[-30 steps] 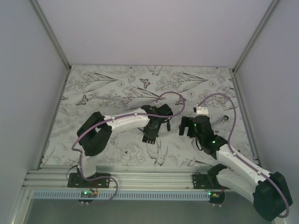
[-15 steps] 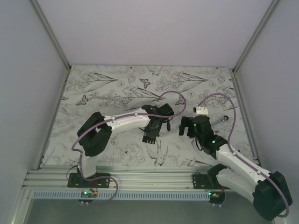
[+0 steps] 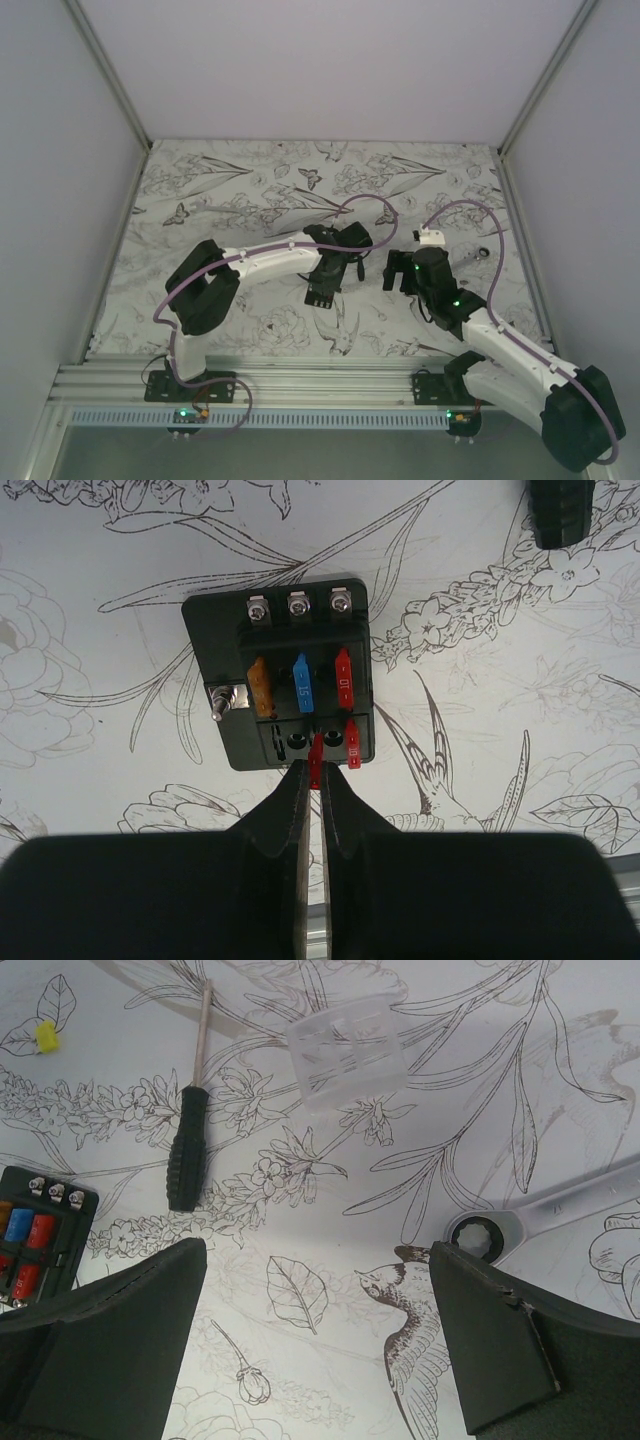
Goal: Snap on the fuse box
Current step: Install the fuse at the fuse box base.
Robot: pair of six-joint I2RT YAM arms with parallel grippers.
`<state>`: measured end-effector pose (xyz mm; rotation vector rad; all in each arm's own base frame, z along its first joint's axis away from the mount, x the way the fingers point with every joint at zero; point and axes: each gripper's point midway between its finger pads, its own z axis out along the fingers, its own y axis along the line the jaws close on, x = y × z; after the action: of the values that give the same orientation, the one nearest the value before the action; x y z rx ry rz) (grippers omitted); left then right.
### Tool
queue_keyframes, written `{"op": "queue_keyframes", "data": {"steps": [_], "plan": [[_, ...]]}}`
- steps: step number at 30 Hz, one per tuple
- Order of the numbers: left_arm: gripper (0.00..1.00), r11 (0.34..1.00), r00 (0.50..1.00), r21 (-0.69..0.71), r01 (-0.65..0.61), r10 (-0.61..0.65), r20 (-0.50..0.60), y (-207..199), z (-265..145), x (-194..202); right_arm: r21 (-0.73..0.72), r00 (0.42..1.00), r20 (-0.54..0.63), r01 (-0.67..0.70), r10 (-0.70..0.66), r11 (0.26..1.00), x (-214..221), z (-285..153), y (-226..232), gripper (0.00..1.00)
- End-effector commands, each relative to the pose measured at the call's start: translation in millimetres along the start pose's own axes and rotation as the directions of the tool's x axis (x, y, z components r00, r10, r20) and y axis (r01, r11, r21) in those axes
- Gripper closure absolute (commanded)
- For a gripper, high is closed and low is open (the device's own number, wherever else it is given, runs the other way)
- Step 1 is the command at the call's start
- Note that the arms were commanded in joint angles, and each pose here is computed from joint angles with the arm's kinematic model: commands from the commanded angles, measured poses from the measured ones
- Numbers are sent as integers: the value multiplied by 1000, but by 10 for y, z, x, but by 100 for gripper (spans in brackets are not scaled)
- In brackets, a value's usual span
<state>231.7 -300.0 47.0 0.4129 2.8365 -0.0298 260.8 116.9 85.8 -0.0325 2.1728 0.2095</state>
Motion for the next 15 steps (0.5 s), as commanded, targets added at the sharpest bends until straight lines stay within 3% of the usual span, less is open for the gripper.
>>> {"op": "queue_keyframes", "data": {"steps": [1, 15], "plan": [[100, 998, 999, -56, -4, 2, -46, 87, 91, 138, 4, 1000, 18, -17, 17, 1000, -75, 7, -2, 0], [100, 997, 999, -71, -1, -3, -52, 115, 122, 174, 6, 1000, 16, -16, 16, 1000, -68, 10, -5, 0]]}}
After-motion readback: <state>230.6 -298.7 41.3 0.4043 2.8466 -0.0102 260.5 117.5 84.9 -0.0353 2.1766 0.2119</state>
